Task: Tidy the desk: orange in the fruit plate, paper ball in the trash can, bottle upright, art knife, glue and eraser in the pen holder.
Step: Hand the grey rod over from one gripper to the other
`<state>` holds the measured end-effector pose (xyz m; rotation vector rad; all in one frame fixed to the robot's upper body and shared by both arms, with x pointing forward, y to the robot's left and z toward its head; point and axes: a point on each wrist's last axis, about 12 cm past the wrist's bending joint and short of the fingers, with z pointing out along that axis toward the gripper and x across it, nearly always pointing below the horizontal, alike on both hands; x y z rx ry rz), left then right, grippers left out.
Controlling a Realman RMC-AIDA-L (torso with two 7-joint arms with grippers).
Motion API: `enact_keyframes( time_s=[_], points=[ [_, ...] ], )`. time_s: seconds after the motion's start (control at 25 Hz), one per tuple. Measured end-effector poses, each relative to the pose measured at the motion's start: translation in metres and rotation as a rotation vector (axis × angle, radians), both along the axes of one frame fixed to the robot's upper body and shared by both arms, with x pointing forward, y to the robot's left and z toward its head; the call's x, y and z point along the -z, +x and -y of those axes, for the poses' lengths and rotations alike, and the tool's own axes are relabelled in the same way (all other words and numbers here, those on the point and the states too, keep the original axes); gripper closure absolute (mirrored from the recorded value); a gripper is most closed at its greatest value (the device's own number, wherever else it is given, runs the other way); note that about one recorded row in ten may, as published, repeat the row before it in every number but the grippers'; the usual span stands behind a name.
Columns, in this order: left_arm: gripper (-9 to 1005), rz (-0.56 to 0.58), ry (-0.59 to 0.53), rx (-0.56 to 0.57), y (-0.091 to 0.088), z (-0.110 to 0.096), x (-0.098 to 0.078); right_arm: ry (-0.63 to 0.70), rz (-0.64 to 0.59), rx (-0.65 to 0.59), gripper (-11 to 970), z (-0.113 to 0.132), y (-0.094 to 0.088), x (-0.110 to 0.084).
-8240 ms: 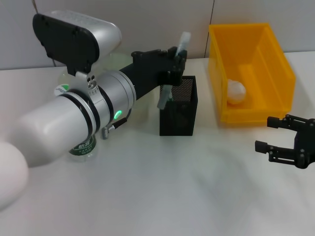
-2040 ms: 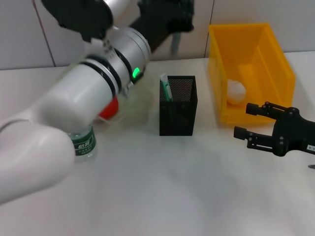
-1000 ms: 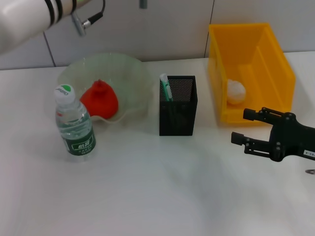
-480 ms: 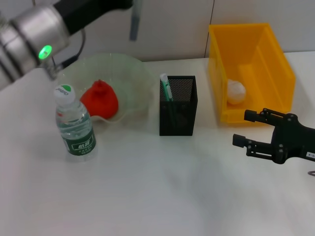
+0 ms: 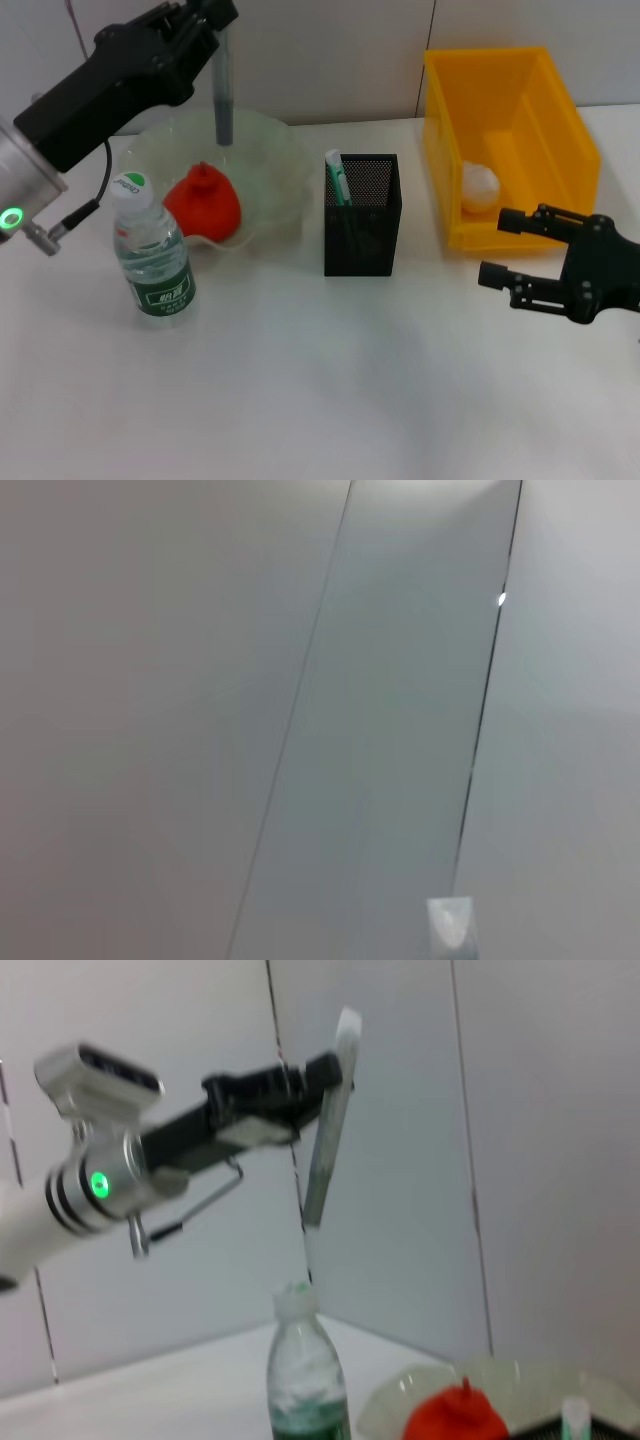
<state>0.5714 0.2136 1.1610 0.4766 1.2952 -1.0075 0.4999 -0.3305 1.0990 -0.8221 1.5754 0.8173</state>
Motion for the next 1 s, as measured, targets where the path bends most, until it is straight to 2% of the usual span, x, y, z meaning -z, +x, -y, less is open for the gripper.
enact_keyframes(
  time_s=[0.44, 1.0],
  points=[
    [850, 0.062, -0.159, 0.115, -0.020, -0.001, 0.001, 0.075, 0.042, -0.050, 184, -0.010, 0.005, -0.012],
    [851, 0.101, -0.147, 0.208, -0.036, 0.012, 0.014, 0.180, 0.057, -0.201, 184, -0.028, 0.009, -0.032]
  ],
)
